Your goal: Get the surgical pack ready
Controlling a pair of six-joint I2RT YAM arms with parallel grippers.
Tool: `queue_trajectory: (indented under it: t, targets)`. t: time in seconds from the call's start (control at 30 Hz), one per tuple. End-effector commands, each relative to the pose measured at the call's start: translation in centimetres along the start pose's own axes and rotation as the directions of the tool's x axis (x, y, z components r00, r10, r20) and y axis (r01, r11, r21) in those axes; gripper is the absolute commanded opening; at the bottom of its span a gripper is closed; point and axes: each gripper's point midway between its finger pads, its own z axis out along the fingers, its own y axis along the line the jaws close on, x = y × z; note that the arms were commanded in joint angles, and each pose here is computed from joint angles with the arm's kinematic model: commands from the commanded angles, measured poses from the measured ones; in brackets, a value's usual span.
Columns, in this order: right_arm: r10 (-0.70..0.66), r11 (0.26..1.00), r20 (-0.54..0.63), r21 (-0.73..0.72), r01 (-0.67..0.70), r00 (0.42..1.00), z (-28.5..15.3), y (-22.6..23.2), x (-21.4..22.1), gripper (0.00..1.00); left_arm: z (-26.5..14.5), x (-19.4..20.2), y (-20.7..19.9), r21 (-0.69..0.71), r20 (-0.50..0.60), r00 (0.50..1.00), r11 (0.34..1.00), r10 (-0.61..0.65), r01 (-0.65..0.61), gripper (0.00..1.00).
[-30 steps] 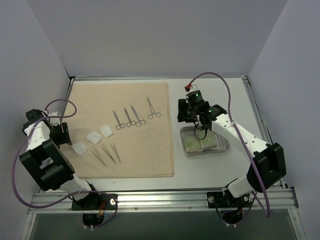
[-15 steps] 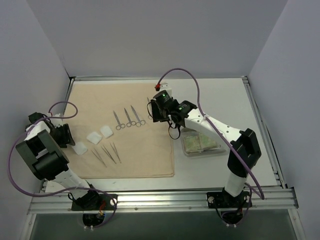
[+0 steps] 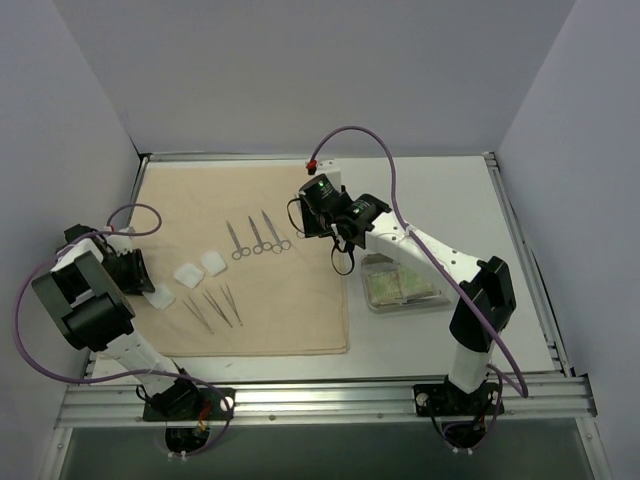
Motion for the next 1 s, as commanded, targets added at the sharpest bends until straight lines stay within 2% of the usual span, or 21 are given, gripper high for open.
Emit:
queue_trajectory:
  t: [0.0,0.2,0.53,0.6,0.7,0.77,0.97]
  targets:
    - [-0.014,0.999,0.027,0.042,0.013,1.000,-0.7,-0.7,-1.0,0.47,0.7,0.1,-0.9,0.062,-0.022,0.999,0.998,0.028,-0.027,0.44]
    - [-0.028,0.998,0.031,0.064,0.026,0.999,-0.8,-1.2,-1.2,0.47,0.7,-0.1,-2.8,0.086,-0.034,0.995,0.992,0.090,-0.087,0.40]
    - [-0.048,0.995,0.052,0.094,0.043,0.998,-1.5,-2.0,-1.8,0.48,0.9,0.6,-2.9,0.097,-0.061,0.994,0.991,0.096,-0.090,0.39]
    - [-0.049,0.995,0.055,0.094,0.043,0.997,-1.6,-2.0,-1.9,0.48,1.3,0.9,-2.8,0.099,-0.079,0.993,0.991,0.092,-0.084,0.35]
    - [-0.046,0.995,0.063,0.096,0.039,0.997,-1.9,-2.1,-2.2,0.48,1.3,0.8,-2.9,0.114,-0.079,0.992,0.990,0.096,-0.086,0.20]
    - [-0.042,0.994,0.070,0.099,0.035,0.997,-2.1,-2.2,-2.4,0.48,1.0,0.5,-3.1,0.119,-0.067,0.992,0.988,0.107,-0.099,0.03]
    - [-0.032,0.995,0.086,0.094,0.024,0.996,-2.6,-2.2,-2.8,0.48,-1.4,-0.5,-3.3,0.103,-0.009,0.991,0.986,0.132,-0.131,0.02]
